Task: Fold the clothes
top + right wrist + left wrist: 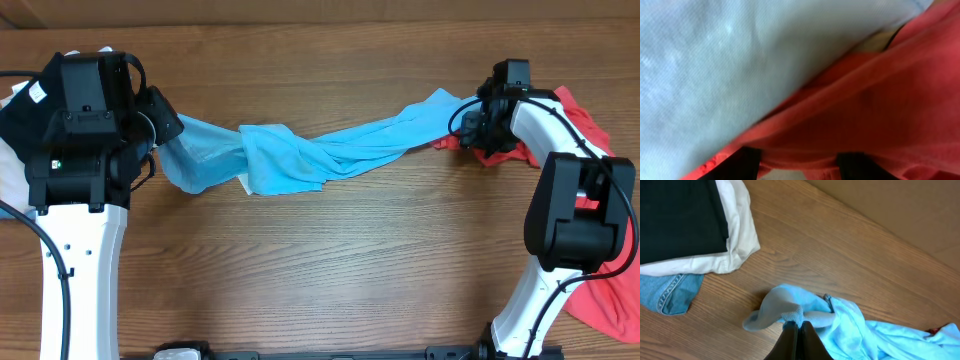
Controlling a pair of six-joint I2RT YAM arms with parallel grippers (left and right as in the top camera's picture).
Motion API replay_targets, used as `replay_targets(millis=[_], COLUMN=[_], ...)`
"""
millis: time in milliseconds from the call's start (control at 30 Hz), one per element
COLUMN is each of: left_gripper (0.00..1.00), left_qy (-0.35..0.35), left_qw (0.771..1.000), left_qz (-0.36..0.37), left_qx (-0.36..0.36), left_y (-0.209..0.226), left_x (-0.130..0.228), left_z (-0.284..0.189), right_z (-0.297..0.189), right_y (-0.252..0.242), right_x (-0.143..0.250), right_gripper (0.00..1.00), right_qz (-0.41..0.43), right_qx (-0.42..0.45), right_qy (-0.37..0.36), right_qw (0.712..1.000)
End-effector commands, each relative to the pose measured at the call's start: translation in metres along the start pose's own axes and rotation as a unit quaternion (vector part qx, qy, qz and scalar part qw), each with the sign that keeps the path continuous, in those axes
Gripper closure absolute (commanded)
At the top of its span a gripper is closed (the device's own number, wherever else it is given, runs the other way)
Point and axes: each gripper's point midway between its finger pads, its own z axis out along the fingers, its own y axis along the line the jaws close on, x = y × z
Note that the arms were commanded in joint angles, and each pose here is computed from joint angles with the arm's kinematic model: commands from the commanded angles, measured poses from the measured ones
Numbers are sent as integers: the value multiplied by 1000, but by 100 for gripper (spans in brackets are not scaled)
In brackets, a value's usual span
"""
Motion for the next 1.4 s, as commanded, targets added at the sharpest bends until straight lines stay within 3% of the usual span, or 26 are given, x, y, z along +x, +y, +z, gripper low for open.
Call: replay_targets(millis=[0, 133, 233, 467, 567, 900, 1167, 1367], left_gripper=[96, 96, 96, 96, 96, 96, 96, 95], left_qy=[-7, -3, -1, -1, 0, 5, 7, 7], left_qw=[1000, 1000, 1000, 1000, 1000, 1000, 1000, 1000], left_qz=[-5, -5, -5, -5, -5, -4, -4, -4], left_qx=[-8, -10, -11, -12, -12, -17, -17, -17], left_y=[4, 5, 5, 5, 6, 8, 8, 8], left_x=[-4, -2, -1, -1, 0, 2, 3, 3], left_z=[-3, -3, -3, -3, -3, -3, -3, -3], right_z=[7, -2, -5, -10, -17, -25, -41, -69], right_y=[-45, -110, -148, -195, -220, -269, -282, -258], right_x=[-7, -15, -14, -2, 12, 56, 32, -29], right_gripper=[46, 43, 43, 39, 39, 37, 33, 30], right_qz=[76, 180, 238, 281, 337, 476, 485, 428], right_qx=[72, 156, 163, 177, 219, 236, 219, 118], right_qy=[-19, -57, -69, -67, -66, -45, -76, -112], right_qw=[994, 970, 955, 941, 913, 846, 843, 889])
